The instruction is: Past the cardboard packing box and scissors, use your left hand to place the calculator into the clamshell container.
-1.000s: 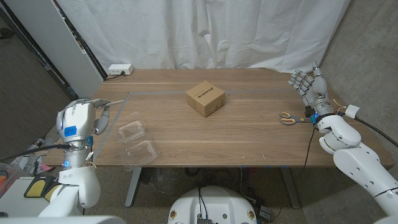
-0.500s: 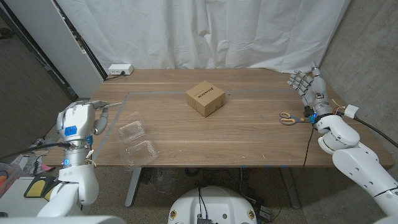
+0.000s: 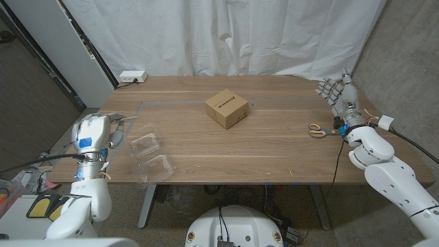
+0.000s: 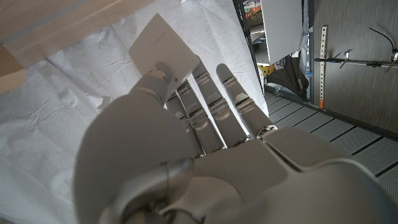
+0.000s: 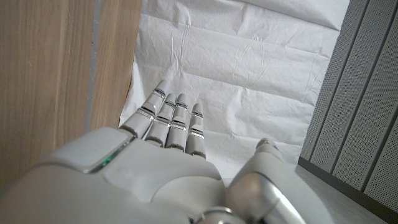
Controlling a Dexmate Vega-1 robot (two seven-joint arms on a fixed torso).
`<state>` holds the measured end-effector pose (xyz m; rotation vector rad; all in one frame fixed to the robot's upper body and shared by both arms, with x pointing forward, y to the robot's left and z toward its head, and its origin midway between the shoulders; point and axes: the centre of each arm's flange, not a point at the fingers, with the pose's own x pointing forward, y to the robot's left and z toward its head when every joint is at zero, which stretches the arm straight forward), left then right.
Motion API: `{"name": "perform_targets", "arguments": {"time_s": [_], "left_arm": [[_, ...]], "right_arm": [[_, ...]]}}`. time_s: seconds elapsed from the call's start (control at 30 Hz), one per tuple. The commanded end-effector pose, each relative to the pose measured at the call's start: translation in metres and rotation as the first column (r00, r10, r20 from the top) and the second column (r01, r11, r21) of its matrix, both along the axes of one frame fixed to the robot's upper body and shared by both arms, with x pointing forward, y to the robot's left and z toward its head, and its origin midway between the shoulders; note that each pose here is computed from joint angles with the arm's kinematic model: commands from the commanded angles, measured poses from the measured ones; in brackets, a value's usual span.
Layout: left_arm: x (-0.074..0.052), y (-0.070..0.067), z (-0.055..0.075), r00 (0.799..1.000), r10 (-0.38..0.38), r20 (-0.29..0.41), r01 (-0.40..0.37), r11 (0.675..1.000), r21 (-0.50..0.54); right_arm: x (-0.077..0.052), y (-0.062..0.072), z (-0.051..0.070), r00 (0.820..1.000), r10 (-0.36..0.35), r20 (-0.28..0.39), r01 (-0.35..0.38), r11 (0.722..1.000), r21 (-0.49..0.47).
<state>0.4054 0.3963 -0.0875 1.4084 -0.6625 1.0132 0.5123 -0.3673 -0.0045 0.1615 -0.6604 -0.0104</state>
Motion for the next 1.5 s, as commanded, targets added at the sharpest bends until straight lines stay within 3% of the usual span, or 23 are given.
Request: {"name": "perform_targets", "arguments": {"time_s": [0.03, 0.83, 1.5], "left_arm": [[0.017, -0.001, -0.005, 0.999, -0.004, -0.044, 0.005, 1.000, 0.017], [0.039, -0.003, -0.021, 0.996, -0.020, -0.091, 0.019, 1.000, -0.013], [0.048, -0.001, -0.035, 0.992, -0.019, -0.124, 0.015, 0.999, -0.033]], "right_arm": [[0.002, 0.003, 0.000, 1.000, -0.005, -0.006, 0.005, 1.000, 0.003], [0.003, 0.004, 0.002, 1.000, -0.012, -0.018, 0.012, 1.000, 0.000], [0.007, 0.007, 0.002, 0.999, -0.012, -0.032, 0.012, 1.000, -0.009]]}}
